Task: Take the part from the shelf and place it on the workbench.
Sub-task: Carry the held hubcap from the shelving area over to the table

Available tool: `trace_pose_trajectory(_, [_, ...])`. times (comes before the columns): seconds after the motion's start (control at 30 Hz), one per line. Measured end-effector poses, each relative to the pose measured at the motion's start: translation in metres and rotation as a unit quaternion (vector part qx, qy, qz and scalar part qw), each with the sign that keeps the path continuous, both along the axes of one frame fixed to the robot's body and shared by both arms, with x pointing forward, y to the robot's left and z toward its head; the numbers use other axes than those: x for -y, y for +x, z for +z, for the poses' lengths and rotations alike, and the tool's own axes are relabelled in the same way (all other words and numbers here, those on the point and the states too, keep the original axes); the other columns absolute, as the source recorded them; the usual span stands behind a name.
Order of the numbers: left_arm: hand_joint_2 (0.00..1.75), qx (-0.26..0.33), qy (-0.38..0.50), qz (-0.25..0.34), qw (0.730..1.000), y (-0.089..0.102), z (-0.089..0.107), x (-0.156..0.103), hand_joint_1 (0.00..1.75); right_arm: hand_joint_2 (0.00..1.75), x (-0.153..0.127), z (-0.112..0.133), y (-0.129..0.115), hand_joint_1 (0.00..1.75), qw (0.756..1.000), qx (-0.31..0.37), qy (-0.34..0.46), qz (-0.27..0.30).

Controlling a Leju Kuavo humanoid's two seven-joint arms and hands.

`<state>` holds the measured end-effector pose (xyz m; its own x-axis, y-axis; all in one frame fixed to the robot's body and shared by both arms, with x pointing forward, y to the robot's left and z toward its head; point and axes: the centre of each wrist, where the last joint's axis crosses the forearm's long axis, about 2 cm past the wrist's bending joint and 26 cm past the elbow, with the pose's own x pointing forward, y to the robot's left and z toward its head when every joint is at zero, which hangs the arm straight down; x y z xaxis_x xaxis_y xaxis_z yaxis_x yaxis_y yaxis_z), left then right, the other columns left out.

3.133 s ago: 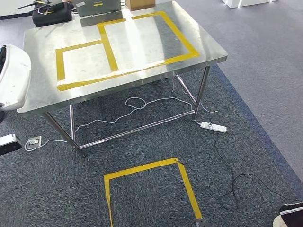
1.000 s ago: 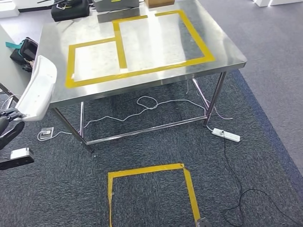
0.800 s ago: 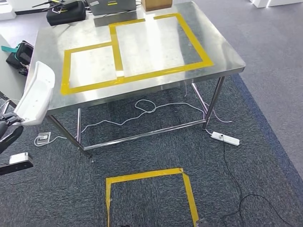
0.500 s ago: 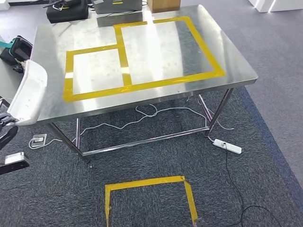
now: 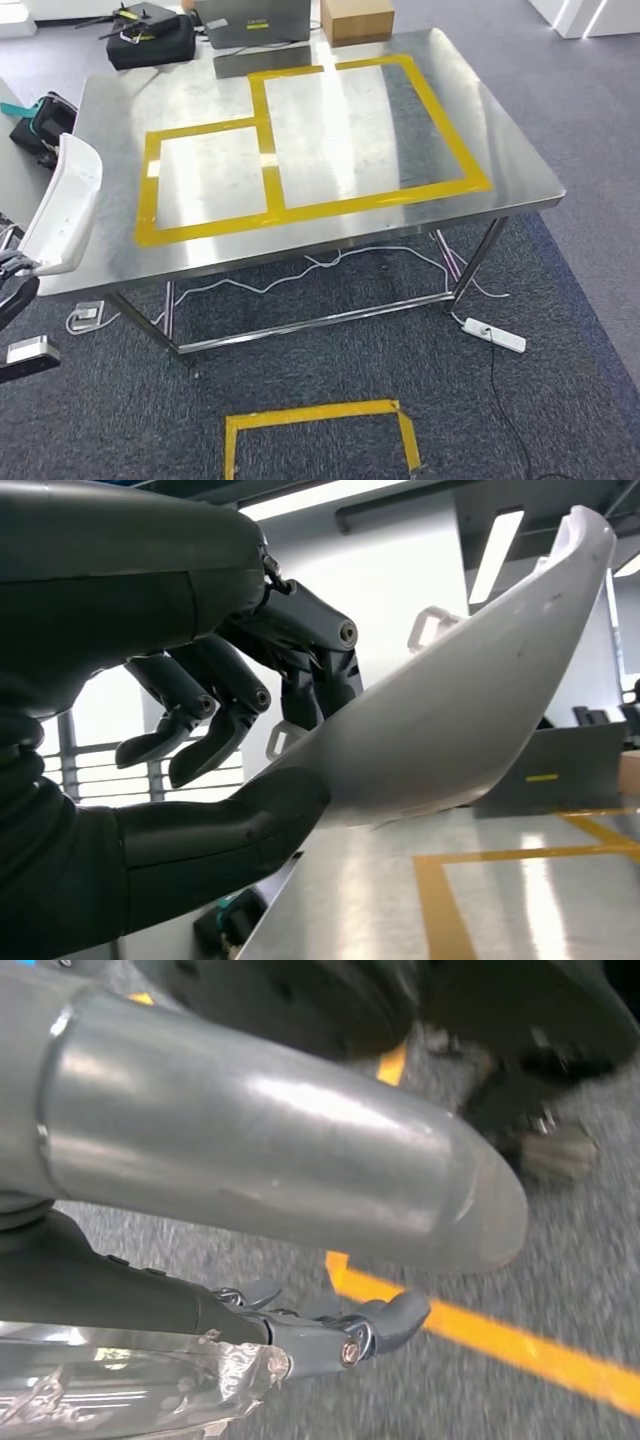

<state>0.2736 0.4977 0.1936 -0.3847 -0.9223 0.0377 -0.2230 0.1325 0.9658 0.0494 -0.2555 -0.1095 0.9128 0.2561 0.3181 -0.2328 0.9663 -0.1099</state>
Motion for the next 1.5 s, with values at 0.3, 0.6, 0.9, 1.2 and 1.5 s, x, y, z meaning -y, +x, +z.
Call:
trace_pose_trajectory(0.3, [1.75,0.016,0.009,-0.017,1.0,0.021,0.013,0.016,1.75,0.0,-0.001,0.001,0.006,0.0,1.0,0.006,0.002,0.01])
trace_pose_trajectory(0.6, [1.75,0.008,-0.008,0.028,1.0,-0.007,-0.008,0.014,1.75,0.0,-0.047,0.007,0.006,0.0,0.998,0.011,-0.002,0.059])
trace_pose_trajectory(0.9, [1.75,-0.01,-0.006,0.02,1.0,-0.012,-0.017,0.018,1.75,0.0,-0.063,0.008,-0.002,0.0,0.999,0.005,0.017,0.051])
trace_pose_trajectory(1.2, [1.75,-0.01,-0.007,0.009,1.0,-0.007,-0.019,0.025,1.75,0.0,-0.064,0.008,-0.003,0.0,0.999,0.002,0.017,0.037])
trace_pose_trajectory(1.5, [1.75,-0.008,-0.01,0.006,1.0,-0.008,-0.022,0.027,1.75,0.0,-0.062,0.008,-0.003,0.0,0.999,-0.005,0.009,0.035])
